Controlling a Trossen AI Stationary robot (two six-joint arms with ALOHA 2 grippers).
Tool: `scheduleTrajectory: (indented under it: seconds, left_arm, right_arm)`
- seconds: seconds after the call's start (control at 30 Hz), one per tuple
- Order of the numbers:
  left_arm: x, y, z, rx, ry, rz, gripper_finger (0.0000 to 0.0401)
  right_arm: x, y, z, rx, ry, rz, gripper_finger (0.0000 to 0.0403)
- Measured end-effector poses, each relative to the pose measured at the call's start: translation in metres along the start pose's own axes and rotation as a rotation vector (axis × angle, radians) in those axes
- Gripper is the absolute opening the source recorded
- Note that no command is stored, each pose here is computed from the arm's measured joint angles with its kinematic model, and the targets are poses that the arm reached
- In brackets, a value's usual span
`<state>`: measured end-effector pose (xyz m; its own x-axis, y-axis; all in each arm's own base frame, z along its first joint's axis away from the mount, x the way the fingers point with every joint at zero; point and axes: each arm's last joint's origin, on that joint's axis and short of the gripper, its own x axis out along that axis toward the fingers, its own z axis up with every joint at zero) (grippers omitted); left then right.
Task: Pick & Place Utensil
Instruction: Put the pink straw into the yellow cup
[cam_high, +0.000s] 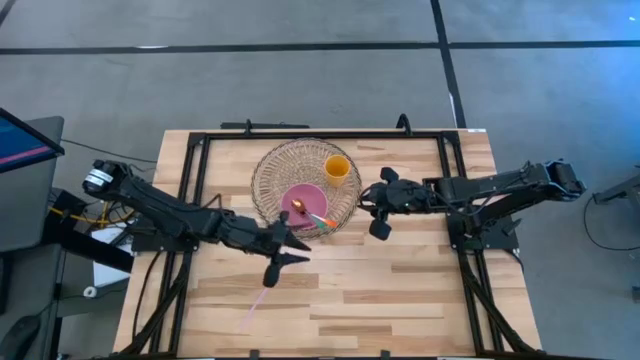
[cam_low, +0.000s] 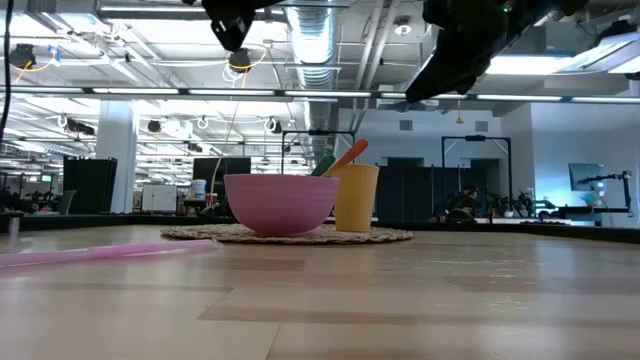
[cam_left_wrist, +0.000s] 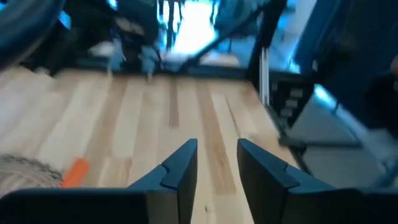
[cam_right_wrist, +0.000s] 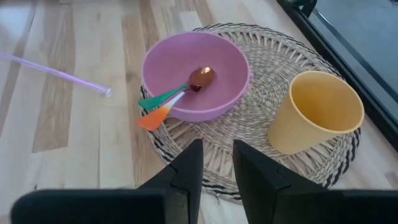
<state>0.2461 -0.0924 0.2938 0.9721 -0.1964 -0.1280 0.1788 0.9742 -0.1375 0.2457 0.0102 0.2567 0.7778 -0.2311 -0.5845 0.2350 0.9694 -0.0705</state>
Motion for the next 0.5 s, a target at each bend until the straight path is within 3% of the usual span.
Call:
scheduleTrajectory:
  seconds: [0.13,0.4,0.5]
  left_arm:
    - [0.009,-0.006,-0.006,-0.007,0.177,0.045,0.0116]
    - [0.003,-0.011,-0.041,-0.215,0.503,0.154,0.0116]
    - [0.001,-0.01,-0.06,-0.26,0.567,0.196,0.0116]
  right_arm:
    - [-0.001,0.003,0.001,0.02,-0.009,0.012,0.0082]
    - [0.0,0.002,0.001,0.025,-0.008,0.013,0.0082]
    - [0.0,0.002,0.001,0.024,-0.009,0.013,0.0082]
